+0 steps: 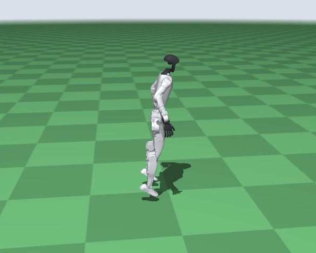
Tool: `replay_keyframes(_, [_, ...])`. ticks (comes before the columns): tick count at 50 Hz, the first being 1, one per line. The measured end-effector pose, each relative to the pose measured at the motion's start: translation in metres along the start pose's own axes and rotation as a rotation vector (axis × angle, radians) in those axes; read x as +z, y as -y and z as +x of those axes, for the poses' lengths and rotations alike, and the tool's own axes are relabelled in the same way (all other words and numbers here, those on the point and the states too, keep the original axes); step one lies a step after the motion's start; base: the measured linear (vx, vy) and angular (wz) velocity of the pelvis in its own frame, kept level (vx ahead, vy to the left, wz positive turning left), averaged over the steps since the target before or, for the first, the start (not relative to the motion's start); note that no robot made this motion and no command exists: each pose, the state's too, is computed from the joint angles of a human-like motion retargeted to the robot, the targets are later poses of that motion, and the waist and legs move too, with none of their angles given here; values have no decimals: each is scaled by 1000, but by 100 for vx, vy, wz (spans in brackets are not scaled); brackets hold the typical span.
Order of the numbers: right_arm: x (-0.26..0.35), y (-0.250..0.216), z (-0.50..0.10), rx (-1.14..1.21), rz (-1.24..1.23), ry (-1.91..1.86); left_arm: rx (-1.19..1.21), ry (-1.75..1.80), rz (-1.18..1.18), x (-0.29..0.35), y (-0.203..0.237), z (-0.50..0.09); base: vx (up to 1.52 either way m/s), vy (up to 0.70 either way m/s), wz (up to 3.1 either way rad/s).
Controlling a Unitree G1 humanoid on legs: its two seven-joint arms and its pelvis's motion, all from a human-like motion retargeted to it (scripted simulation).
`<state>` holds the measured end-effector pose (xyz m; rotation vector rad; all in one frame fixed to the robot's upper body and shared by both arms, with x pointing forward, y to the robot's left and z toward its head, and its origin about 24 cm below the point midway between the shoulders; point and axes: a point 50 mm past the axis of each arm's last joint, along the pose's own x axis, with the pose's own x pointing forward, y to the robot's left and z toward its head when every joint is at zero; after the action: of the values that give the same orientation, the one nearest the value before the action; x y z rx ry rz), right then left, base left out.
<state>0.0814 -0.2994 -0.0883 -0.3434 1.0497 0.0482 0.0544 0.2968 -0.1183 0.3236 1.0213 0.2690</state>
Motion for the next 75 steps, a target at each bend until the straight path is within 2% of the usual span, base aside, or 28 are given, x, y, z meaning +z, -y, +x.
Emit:
replay_keyframes(2, [-28,-7,2,63,36,-154,26,-159,-157,-33,11,-9,23,19,36])
replay_keyframes(4, [-36,7,3,72,41,-245,22,-280,-217,-50,25,-14,5,33,73])
replay_keyframes(10, [19,67,21,-147,67,-198,65,-434,-87,-68,19,-14,-12,-15,-13])
replay_keyframes(15, [46,68,37,-211,95,-194,85,-492,-54,-83,1,-19,2,16,20])
replay_keyframes(18, [51,61,42,-204,-15,-206,102,-432,-75,-87,-7,-26,13,18,10])
replay_keyframes(23, [126,78,40,-263,-137,37,132,-143,-78,-34,-30,-10,-12,1,-4])
replay_keyframes(27, [197,92,28,-446,10,288,268,-9,-221,25,-48,12,-35,-2,14])
replay_keyframes(30, [207,66,36,-500,115,344,317,-2,-285,48,-37,26,-17,-4,0])
replay_keyframes(36, [148,-7,58,-323,226,263,235,120,-130,96,13,39,10,12,7])
replay_keyframes(42, [74,-41,60,-181,355,64,102,212,-87,116,46,35,4,7,-32])
replay_keyframes(51, [63,-42,55,-202,410,50,110,328,-34,159,47,35,-12,5,-50])
replay_keyframes(61, [17,-46,43,-122,495,-54,46,223,124,108,44,33,-1,2,-21])
replay_keyframes(68, [16,-36,37,-205,345,-28,111,132,102,68,33,25,0,0,0])
replay_keyframes(75, [36,-37,36,-70,124,61,77,212,97,72,20,17,-7,-5,-3])
